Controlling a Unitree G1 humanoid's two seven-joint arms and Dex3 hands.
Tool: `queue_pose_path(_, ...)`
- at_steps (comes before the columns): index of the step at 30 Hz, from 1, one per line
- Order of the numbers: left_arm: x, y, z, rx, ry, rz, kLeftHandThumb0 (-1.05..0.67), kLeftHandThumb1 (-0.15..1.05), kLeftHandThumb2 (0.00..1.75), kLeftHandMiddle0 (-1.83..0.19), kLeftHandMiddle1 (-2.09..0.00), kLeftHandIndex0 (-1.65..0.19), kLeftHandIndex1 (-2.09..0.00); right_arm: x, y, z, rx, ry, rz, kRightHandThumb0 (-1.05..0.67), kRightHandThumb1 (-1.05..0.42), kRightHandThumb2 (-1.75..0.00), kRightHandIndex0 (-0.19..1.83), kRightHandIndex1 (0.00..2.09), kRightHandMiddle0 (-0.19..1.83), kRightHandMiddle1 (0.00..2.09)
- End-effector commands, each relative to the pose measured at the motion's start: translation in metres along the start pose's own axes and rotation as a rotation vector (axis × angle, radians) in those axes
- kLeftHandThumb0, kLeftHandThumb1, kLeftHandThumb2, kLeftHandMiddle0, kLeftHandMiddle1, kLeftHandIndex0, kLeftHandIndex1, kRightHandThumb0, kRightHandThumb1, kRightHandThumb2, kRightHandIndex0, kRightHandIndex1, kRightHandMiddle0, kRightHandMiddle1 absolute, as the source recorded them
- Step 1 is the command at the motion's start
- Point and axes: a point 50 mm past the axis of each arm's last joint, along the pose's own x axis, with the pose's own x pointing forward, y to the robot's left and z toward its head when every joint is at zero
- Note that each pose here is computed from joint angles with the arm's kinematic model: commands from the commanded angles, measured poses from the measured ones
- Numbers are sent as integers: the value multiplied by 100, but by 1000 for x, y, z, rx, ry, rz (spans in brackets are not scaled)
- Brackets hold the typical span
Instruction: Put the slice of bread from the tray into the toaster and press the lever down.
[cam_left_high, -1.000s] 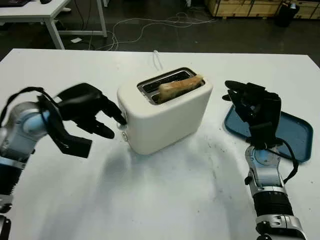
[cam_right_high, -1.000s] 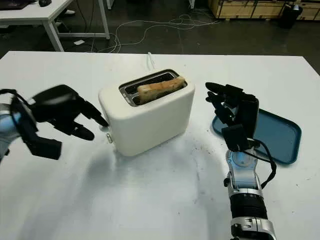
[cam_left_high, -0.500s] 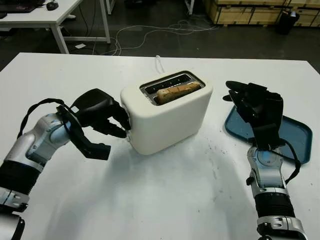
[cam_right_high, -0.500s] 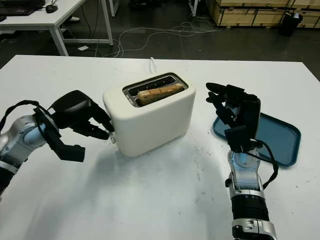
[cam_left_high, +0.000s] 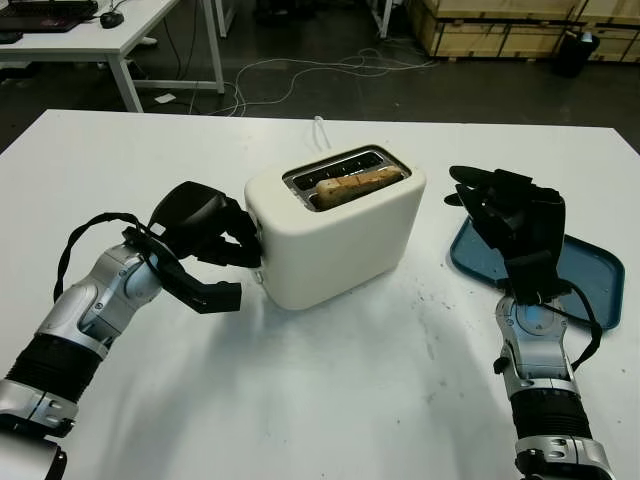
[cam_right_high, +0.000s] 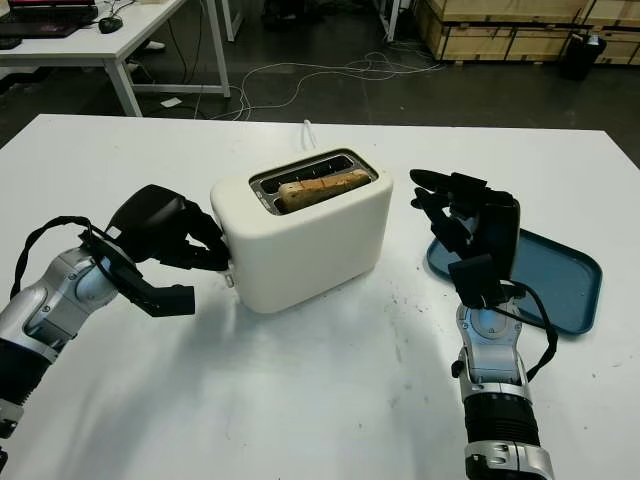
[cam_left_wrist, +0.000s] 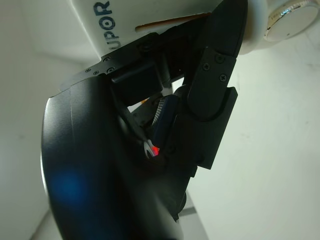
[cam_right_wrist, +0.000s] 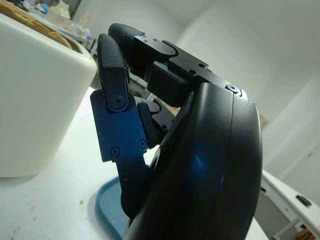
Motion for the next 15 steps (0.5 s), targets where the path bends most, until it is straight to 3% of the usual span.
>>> queue_pose_path(1,-44,-120,4,-90,161,-453,-70,84,0,-126,-117,-125,-1,-1,-3,3,-3,-14,8,-45,-92,-12,95,86,122,1)
queue_pose_path(3,-45,-126,5,-125,193,-451,-69,84,0,-130,-99,-125,-1,-2,-3,2,-3,-15,17,-45,-92,-12,94,90,122,1)
queue_pose_path(9,-43,-120,9,-150,174,-436,-67,83,0,-134,-94,-127,-1,-2,-2,2,3,-11,20,-44,-92,-12,90,99,122,0)
queue_pose_path(15,-39,-85,20,-147,66,-371,-71,86,0,-129,-128,-122,0,-3,-2,4,5,-20,25,-44,-92,-12,89,102,121,0)
